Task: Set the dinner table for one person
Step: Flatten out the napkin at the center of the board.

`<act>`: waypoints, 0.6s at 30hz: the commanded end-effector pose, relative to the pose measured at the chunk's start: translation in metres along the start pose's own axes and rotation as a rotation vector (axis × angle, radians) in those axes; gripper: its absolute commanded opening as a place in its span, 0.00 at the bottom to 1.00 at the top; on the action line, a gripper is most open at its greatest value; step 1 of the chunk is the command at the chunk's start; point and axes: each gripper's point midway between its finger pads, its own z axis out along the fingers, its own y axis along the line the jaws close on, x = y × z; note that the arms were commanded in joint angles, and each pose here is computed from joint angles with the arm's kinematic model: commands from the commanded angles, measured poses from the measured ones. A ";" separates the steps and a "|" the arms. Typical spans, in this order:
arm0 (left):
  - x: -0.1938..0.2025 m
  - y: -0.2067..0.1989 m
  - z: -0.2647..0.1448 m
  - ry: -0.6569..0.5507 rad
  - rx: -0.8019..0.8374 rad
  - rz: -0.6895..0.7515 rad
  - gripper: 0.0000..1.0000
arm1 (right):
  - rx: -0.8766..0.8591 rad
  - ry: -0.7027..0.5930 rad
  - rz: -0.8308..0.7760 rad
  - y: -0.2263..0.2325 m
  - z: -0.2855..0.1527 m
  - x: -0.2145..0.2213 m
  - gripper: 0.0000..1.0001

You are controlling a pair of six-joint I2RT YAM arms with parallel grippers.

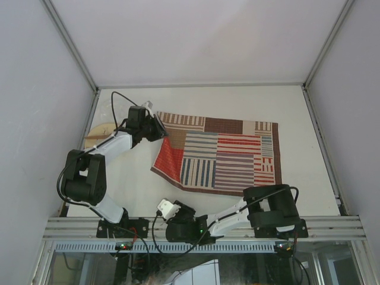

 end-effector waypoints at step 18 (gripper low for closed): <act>-0.020 -0.027 -0.019 -0.051 0.098 0.052 0.08 | 0.105 0.056 -0.029 -0.029 0.051 0.041 0.39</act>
